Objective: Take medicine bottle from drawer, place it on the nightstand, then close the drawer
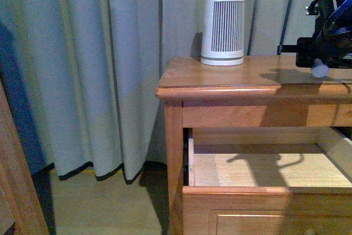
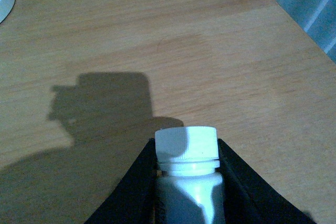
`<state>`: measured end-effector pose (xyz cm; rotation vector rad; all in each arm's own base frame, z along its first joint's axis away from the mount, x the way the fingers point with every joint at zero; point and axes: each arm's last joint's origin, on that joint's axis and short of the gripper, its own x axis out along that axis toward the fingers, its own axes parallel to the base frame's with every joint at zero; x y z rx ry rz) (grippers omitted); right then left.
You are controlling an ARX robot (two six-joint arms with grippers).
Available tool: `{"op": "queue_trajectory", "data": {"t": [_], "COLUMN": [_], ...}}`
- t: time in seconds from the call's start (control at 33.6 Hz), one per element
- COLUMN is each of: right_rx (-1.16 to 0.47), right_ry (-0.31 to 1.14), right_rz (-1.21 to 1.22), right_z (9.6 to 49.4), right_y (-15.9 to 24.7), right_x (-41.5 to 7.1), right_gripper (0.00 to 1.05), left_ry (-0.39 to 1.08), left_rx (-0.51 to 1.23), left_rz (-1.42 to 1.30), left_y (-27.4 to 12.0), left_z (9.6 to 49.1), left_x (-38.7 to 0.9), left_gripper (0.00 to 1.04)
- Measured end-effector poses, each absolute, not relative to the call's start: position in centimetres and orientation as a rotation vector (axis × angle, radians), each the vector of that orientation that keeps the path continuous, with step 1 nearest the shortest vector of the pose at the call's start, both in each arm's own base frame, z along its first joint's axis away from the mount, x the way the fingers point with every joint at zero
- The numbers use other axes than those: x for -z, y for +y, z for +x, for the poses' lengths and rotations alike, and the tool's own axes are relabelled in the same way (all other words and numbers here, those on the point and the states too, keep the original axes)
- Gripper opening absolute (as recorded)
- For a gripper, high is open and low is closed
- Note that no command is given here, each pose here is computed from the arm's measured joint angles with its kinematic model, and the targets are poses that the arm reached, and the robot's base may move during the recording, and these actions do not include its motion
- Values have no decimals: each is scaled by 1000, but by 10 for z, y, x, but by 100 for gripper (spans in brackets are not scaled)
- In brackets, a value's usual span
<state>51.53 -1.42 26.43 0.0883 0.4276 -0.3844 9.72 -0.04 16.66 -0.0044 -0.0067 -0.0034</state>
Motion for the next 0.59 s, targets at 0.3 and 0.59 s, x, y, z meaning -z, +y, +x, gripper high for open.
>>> {"op": "queue_trajectory", "data": {"t": [0.3,0.59], "right_rx": [382,390], "right_ry": [356,92], "right_rz": [98,160], "right_z": [515,440], "right_y": [-13,-11], "right_x": [-272,-339], "right_gripper": [75,98], "left_ry": [-7,-7], "left_rx": [4,3], "left_rz": [-4,-4], "left_y": [0,0], "left_z": [97,97], "left_x": [-167,-167], "left_gripper": [98,98]}}
